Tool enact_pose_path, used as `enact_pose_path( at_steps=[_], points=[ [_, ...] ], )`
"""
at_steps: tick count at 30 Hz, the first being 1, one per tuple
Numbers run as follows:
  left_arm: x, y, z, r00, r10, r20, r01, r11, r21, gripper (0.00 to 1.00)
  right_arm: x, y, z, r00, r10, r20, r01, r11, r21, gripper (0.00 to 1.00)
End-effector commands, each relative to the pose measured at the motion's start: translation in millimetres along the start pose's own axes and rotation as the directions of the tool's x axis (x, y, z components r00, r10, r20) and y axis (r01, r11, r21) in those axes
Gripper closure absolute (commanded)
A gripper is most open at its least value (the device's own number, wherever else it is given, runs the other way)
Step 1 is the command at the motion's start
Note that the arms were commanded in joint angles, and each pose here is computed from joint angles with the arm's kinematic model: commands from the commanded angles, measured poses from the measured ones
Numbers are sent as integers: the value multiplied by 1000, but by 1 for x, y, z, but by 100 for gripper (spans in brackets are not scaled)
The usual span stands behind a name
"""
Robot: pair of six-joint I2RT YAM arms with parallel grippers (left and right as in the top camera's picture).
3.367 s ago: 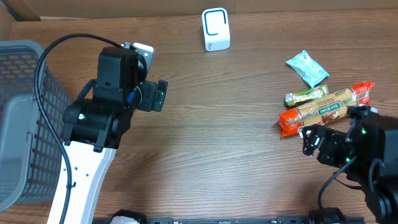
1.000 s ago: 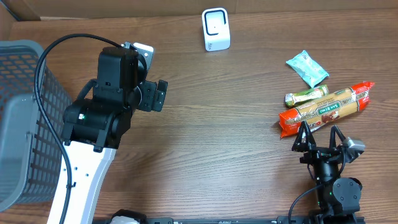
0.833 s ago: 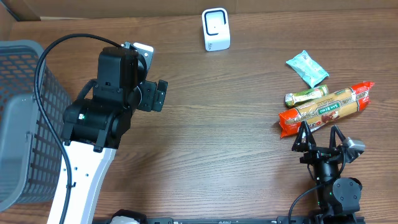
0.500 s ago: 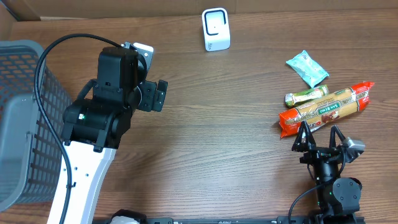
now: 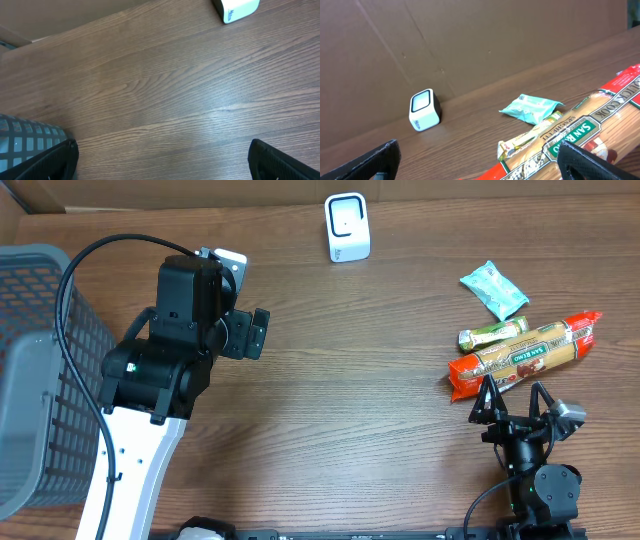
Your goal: Scan the item barcode
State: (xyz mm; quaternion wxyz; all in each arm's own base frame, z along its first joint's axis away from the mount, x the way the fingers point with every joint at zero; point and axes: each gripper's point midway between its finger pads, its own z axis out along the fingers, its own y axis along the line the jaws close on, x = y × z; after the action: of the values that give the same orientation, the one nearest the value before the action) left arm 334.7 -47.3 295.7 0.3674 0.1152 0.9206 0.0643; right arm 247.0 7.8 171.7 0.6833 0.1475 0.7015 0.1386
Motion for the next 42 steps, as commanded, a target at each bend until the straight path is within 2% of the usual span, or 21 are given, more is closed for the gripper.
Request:
enact_pose_path(
  at_steps=[1,26,34,39,42],
  points=[
    [-2,2,-1,1000,15,5,-15,1000,-10,0,5,-2,1,1000,4,-8,-4,1000,8,0],
    [-2,2,-1,1000,15,5,-15,1000,-10,0,5,-2,1,1000,4,-8,-4,1000,8,0],
    [11,3,-1,997,52,-51,-53,999,-14,0,5,-2,1,1000,4,-8,-4,1000,8,0],
    [13,12,-4,997,-58,-46,57,998,-21,0,5,-2,1,1000,4,-8,-4,1000,8,0],
    [14,13,-10,995,-90,-34,91,996,26,0,5,-2,1,1000,4,-8,-4,1000,8,0]
  ],
)
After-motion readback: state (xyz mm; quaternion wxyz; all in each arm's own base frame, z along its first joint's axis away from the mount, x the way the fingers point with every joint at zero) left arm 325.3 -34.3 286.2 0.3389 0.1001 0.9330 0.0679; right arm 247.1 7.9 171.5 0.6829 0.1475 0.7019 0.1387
